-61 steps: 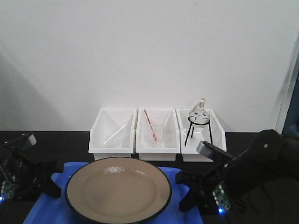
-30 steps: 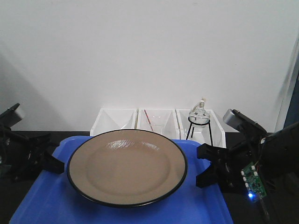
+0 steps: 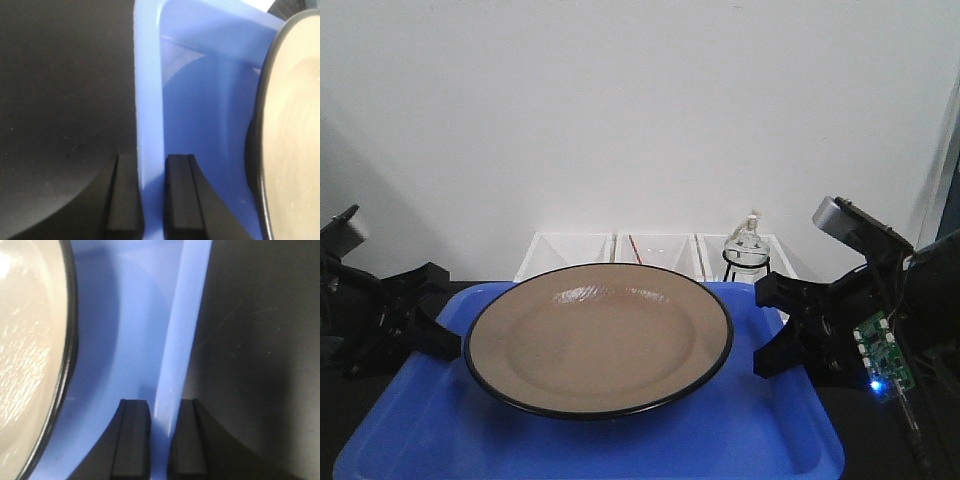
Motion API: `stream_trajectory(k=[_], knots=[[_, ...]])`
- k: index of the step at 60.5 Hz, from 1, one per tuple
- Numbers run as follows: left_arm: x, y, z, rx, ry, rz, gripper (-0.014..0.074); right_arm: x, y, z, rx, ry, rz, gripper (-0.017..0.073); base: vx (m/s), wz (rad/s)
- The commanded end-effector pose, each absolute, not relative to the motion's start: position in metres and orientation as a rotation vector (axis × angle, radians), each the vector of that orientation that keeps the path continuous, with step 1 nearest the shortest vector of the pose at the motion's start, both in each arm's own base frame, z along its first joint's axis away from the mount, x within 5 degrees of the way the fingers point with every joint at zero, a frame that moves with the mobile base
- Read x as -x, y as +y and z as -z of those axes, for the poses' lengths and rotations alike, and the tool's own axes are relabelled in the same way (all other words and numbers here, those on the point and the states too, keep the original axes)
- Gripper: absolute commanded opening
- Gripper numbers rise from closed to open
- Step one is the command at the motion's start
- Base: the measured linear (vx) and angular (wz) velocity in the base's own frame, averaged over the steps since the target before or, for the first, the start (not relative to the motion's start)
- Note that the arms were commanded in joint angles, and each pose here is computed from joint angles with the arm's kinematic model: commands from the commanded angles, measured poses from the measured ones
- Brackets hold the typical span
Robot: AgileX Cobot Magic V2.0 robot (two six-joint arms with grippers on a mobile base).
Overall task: Place disk in tray to left cabinet
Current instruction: 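Lift the blue tray with both grippers toward the robot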
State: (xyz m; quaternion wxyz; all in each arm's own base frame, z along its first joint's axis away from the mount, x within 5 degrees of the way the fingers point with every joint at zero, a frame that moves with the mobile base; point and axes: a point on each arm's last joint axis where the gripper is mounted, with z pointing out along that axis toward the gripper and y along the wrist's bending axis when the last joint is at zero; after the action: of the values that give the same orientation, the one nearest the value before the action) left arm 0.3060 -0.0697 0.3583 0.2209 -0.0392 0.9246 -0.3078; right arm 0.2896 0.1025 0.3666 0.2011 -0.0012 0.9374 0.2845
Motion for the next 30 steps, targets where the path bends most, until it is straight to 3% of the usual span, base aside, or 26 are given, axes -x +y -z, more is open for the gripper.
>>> stream_trajectory(k=[1,30], knots=[[-0.291,-0.086,-0.395,0.107,2.416,1.069,-0.0001,-0.28,0.112,-0.4,-0.001,2.463,-0.976,-0.0003,0.0,0.0],[-0.29,-0.085,-0.4,0.116,2.375,1.053,-0.0001,-0.291,0.112,-0.388,0.02,2.484,-0.915,-0.0002,0.0,0.0]])
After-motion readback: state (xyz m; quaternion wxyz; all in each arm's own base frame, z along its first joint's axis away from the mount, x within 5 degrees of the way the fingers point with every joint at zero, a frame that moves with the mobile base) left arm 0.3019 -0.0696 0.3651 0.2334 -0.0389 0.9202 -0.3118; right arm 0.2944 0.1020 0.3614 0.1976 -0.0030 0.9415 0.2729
